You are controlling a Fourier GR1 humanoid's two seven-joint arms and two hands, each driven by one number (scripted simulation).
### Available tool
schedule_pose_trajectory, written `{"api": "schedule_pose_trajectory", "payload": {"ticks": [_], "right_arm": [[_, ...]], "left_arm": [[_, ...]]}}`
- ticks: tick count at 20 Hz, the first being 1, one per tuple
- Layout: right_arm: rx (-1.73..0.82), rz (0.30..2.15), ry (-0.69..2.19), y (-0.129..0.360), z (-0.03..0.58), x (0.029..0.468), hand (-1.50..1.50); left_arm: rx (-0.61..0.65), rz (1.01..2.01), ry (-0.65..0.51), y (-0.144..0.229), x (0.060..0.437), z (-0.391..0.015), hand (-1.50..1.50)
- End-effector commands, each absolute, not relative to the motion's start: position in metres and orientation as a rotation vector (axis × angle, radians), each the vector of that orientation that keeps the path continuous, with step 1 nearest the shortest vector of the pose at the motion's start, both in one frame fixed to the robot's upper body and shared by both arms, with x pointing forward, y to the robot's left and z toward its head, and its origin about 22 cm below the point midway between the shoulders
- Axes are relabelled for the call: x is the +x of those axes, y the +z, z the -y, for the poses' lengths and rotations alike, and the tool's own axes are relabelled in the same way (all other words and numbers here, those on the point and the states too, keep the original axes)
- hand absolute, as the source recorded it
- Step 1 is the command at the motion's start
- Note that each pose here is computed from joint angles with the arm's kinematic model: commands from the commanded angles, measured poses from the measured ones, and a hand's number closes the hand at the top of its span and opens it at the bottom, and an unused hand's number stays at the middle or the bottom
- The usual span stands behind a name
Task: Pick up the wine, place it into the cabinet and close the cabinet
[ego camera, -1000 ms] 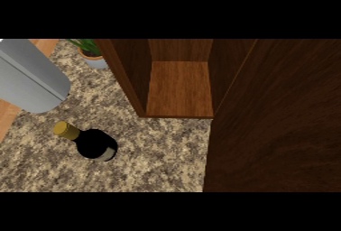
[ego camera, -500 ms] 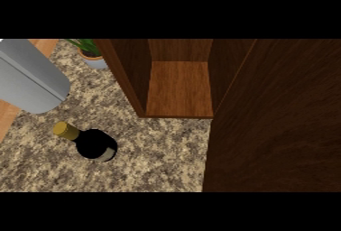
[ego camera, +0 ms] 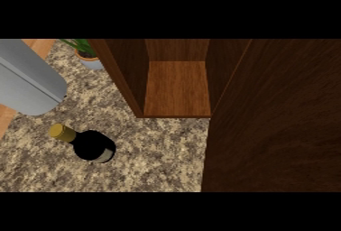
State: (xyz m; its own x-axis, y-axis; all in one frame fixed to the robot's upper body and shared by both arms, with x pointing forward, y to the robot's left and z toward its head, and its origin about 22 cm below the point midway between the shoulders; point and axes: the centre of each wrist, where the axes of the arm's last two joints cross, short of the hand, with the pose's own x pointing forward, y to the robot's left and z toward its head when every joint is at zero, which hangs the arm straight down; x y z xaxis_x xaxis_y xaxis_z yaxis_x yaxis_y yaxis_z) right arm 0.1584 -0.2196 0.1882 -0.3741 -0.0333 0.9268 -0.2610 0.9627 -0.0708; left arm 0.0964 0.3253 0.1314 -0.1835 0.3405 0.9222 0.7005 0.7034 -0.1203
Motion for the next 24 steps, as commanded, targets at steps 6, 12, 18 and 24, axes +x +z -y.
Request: {"api": "schedule_pose_trajectory", "payload": {"ticks": [6,12,18,24], "right_arm": [[0.287,1.973,0.242,0.213,0.216,0.123,-1.50],[0.284,1.985,0.240,0.217,0.206,0.137,-1.50],[0.286,1.958,0.252,0.202,0.199,0.147,-1.50],[0.274,1.968,0.253,0.215,0.217,0.138,-1.50]], "left_arm": [[-0.775,1.926,-0.330,0.144,0.111,-0.336,-1.50],[-0.676,1.922,-0.267,0.136,0.154,-0.361,-1.50],[-0.619,1.886,-0.276,0.114,0.194,-0.348,-1.50],[-0.593,1.817,-0.295,0.084,0.210,-0.369,-1.50]]}}
